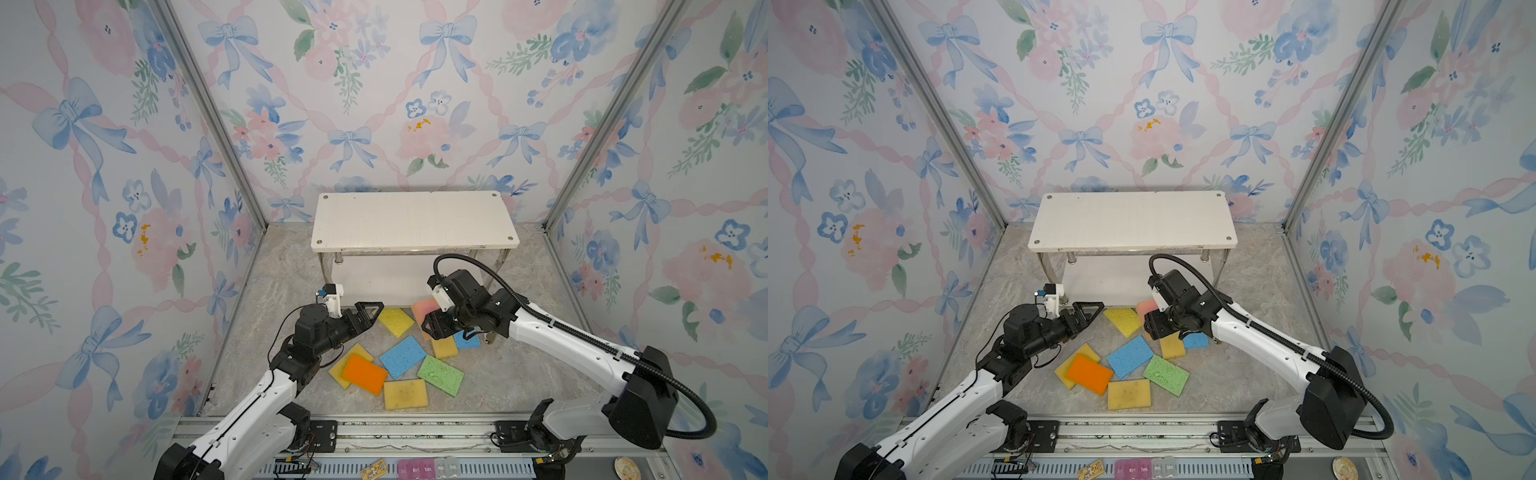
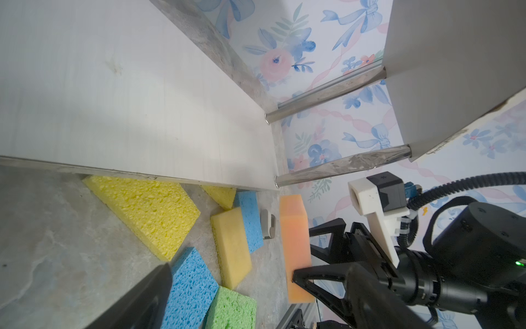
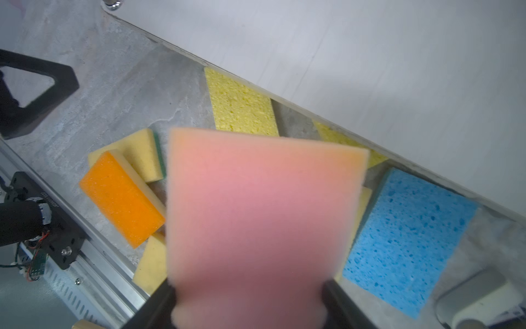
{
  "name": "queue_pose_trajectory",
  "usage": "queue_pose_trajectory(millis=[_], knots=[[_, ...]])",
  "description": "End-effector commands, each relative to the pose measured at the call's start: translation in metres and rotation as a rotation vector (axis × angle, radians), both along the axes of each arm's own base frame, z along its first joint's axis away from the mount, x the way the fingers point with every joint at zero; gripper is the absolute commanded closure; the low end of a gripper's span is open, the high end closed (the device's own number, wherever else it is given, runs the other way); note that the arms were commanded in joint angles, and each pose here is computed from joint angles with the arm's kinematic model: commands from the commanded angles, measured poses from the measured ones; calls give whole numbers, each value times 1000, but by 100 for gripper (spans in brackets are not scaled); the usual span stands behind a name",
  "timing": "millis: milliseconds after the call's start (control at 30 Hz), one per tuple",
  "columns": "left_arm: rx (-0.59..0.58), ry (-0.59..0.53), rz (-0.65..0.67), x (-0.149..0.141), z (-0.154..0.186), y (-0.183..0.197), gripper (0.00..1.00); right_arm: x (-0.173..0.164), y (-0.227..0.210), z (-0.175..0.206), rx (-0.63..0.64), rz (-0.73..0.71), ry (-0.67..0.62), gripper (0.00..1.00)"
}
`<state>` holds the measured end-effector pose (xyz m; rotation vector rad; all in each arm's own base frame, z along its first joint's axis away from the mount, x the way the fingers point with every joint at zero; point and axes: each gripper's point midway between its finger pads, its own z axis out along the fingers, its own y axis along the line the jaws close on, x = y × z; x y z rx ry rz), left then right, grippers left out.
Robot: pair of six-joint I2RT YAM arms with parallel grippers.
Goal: Arrange cleaning sponges on a shelf
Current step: Pick up the cleaning sponge.
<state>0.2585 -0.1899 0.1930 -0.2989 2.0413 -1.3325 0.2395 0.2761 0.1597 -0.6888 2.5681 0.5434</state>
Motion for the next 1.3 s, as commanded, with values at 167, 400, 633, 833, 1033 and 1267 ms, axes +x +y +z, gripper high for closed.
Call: queue_pose_trajectory(millis=[167,400,633,833,1033,1267], knots=[[-72,-27,-69,-5,18,-15,6,-8,55,13,75,125,-6,34],[-67,12,-90,-6,9,-22,13,-11,64,18,82,153,-12,33],[-51,14,-132,-3,11,-36,18,-14,68,17,68,169,-12,33],[-48,22,-147,-3,10,-42,28,-16,73,18,60,182,-20,33],[-57,26,-152,-3,11,-44,44,-16,76,19,56,183,-29,33],[-59,31,-157,-3,9,-45,69,-17,79,19,44,187,-36,30]])
